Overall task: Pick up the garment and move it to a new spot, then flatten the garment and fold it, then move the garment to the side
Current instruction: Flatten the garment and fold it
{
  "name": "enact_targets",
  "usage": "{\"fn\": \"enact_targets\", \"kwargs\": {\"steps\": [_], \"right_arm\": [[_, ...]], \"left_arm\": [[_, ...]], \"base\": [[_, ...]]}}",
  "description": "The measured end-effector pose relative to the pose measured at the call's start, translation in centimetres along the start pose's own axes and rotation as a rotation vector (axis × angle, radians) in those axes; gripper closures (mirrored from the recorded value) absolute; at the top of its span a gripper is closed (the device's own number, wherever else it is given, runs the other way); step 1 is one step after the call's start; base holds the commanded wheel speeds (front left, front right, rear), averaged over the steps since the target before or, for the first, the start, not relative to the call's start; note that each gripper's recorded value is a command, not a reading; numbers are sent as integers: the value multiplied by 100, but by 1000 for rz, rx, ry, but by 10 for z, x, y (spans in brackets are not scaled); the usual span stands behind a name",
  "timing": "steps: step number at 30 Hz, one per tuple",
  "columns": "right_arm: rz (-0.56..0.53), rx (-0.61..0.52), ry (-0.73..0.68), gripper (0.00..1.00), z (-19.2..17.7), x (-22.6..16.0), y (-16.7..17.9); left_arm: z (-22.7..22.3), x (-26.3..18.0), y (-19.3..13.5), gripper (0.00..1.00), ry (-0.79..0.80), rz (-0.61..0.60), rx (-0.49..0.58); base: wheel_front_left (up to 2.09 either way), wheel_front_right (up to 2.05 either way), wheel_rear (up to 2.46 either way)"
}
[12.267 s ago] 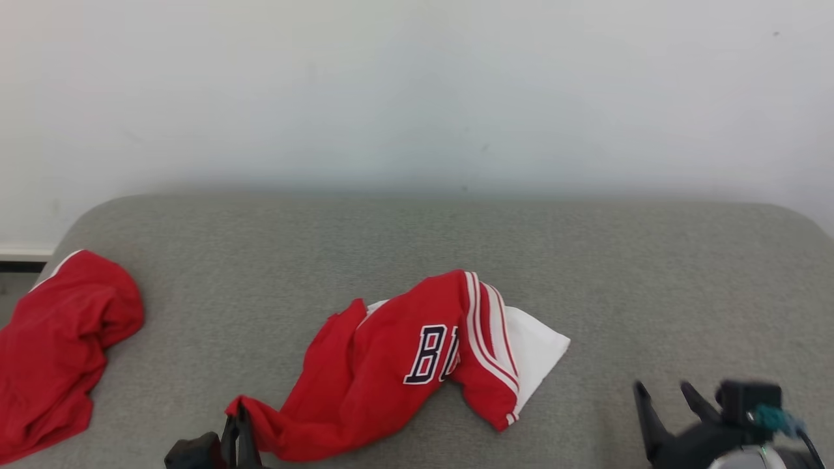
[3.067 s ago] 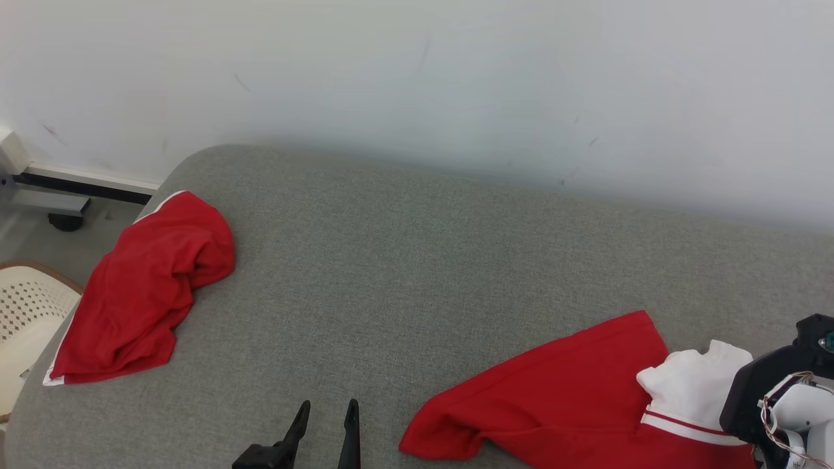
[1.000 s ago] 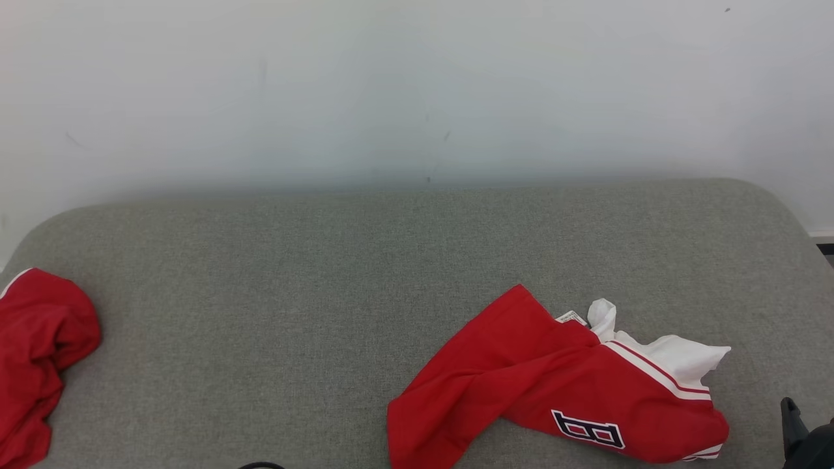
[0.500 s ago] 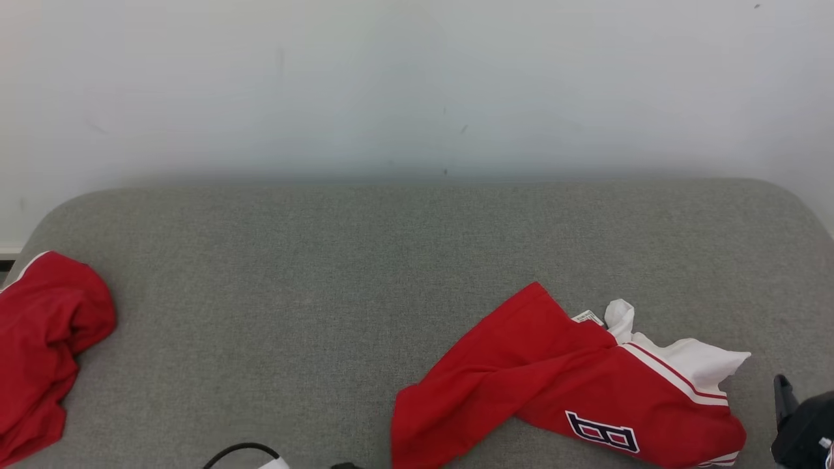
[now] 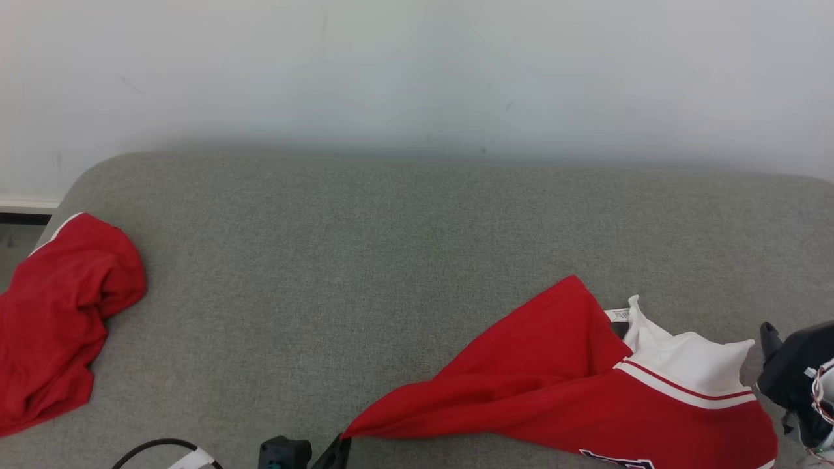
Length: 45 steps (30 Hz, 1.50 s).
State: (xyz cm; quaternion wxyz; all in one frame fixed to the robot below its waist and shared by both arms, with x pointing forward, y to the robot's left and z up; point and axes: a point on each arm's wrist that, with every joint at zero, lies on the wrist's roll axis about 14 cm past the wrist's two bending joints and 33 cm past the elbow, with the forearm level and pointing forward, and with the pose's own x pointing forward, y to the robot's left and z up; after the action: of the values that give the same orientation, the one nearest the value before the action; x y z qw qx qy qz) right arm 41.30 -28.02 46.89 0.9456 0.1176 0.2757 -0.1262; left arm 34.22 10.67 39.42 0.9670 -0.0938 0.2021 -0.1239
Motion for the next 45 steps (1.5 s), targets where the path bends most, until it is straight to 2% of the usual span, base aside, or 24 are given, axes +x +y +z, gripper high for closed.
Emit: {"fn": "enact_targets", "kwargs": {"steps": [5,12,16,17,19,20,23,24,26,27,33,34,36,39,40,44,45], "right_arm": [[45,14,74,0,-7,18,22],[5,-47,266,0,-28,34,28],[-4,-66,320,0,-30,37,32],[-10,-71,353,1,-35,37,32],[-21,-72,368,11,-37,36,29],[-27,-74,381,11,-38,35,27],[-44,-75,446,0,-47,32,23],[-46,-74,455,19,-47,31,23],[-45,-75,445,95,-45,32,23],[-42,-83,427,100,-42,33,25],[50,-102,168,100,2,44,57],[96,-96,55,100,23,44,72],[172,-83,-82,100,48,36,94],[266,-31,-159,100,58,19,109],[285,-2,-157,100,55,14,107],[191,-13,207,100,-52,-10,44],[152,-14,255,100,-68,-17,27]], "left_arm": [[-1,0,-5,100,11,-19,-10],[-4,2,-12,100,30,-38,-12],[-4,3,-16,100,37,-37,-16],[-2,3,-20,100,36,-40,-18],[0,3,-21,100,34,-41,-19],[0,3,-22,100,32,-43,-19],[3,2,-25,100,32,-45,-19],[3,1,-26,100,32,-47,-19],[3,1,-26,100,32,-48,-20],[3,1,-27,100,33,-47,-20],[9,0,-21,100,5,-21,-22],[14,0,-17,100,-15,-1,-20],[18,-3,-13,100,-33,16,-15],[20,-7,-10,100,-41,24,-17],[18,-8,-10,100,-40,26,-23],[16,-13,-12,100,-36,27,-35],[16,-13,-13,100,-37,23,-36]], "base": [[0,0,0],[0,0,0],[0,0,0],[0,0,0],[0,0,0],[0,0,0],[0,0,0],[0,0,0],[0,0,0],[0,0,0],[0,0,0],[0,0,0],[0,0,0],[0,0,0],[0,0,0],[0,0,0],[0,0,0]]}}
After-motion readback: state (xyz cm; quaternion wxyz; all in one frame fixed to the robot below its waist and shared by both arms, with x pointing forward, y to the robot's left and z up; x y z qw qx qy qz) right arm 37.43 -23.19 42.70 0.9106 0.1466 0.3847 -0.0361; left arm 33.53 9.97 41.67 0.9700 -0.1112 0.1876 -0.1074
